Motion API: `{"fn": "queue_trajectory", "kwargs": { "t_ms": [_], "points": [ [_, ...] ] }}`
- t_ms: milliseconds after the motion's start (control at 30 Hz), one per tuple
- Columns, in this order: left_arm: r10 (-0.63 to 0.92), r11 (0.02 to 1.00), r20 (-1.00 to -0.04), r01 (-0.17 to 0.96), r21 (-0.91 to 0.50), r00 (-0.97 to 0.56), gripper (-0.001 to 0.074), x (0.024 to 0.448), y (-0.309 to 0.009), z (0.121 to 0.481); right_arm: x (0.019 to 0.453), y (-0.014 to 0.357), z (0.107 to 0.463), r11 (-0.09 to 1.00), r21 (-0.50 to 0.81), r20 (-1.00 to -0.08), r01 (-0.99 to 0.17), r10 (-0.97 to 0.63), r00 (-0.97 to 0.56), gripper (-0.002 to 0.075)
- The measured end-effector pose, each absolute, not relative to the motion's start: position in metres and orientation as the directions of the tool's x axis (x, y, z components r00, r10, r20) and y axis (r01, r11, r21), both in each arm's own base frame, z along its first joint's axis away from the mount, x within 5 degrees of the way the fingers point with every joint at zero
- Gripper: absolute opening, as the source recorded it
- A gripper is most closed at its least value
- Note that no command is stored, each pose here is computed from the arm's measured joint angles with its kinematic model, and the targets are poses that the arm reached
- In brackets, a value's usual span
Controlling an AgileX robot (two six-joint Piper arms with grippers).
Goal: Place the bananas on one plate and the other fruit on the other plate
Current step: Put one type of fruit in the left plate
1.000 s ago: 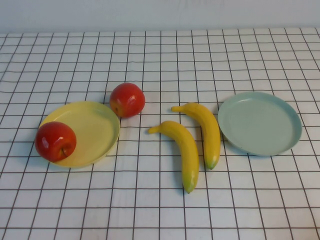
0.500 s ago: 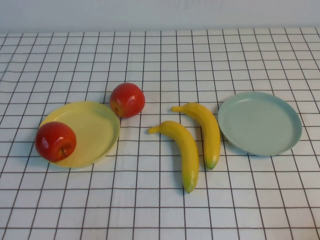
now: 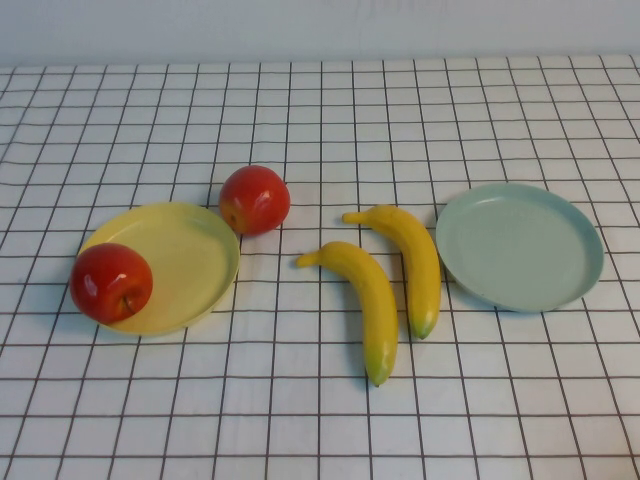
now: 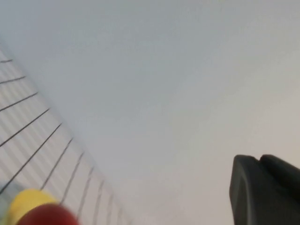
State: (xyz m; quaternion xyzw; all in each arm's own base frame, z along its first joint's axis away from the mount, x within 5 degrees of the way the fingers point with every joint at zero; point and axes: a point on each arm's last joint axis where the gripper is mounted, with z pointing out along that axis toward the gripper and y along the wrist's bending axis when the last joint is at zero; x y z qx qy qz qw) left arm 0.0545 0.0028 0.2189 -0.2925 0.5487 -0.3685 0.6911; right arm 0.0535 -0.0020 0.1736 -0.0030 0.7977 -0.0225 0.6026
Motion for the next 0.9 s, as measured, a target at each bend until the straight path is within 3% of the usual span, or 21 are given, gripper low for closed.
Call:
{"fn": "queue_trajectory", "kwargs": {
  "t_ms": [100, 200, 300, 367, 467, 533, 600, 733, 900],
  "points": [
    [-0.880, 0.466, -0.411, 0.264, -0.844, 0.240, 0.0000, 0.051, 0.011, 0.230, 0.053, -0.002, 0.174, 0.999, -0.040, -0.961, 0.022, -0.032, -0.274, -0.0015],
    [-0.879, 0.450, -0.353, 0.312, -0.837, 0.321, -0.0001, 0.047, 0.017, 0.236, 0.053, -0.002, 0.174, 0.999, -0.040, -0.961, 0.022, -0.032, -0.274, -0.0015],
    [-0.870, 0.464, -0.357, 0.320, -0.826, 0.339, -0.0001, 0.046, 0.018, 0.238, 0.053, -0.002, 0.174, 0.999, -0.040, -0.961, 0.022, -0.032, -0.274, -0.0015],
    [-0.853, 0.512, -0.440, 0.285, -0.810, 0.281, -0.0001, 0.049, 0.012, 0.236, 0.053, -0.002, 0.174, 0.999, -0.040, -0.961, 0.022, -0.032, -0.274, -0.0015],
    [-0.739, 0.672, -0.666, 0.203, -0.713, 0.105, 0.0000, 0.050, -0.002, 0.244, 0.053, -0.002, 0.173, 0.999, -0.040, -0.961, 0.022, -0.032, -0.275, -0.0015],
    [-0.562, 0.818, -0.826, 0.125, -0.562, -0.035, -0.0001, 0.051, -0.008, 0.264, 0.053, -0.002, 0.173, 0.999, -0.040, -0.961, 0.022, -0.032, -0.275, -0.0015],
    [-0.371, 0.921, -0.920, 0.076, -0.382, -0.128, -0.0001, 0.056, -0.008, 0.283, 0.053, -0.002, 0.173, 0.999, -0.040, -0.961, 0.022, -0.032, -0.275, -0.0015],
    [-0.069, 0.992, -0.964, 0.084, -0.094, -0.257, -0.0001, 0.081, -0.009, 0.328, 0.053, -0.002, 0.173, 0.999, -0.040, -0.960, 0.022, -0.032, -0.277, -0.0015],
    [0.104, 0.989, -0.923, 0.140, 0.055, -0.370, 0.0007, 0.134, -0.014, 0.355, 0.053, -0.002, 0.173, 0.999, -0.040, -0.960, 0.022, -0.032, -0.277, -0.0015]
  ]
}}
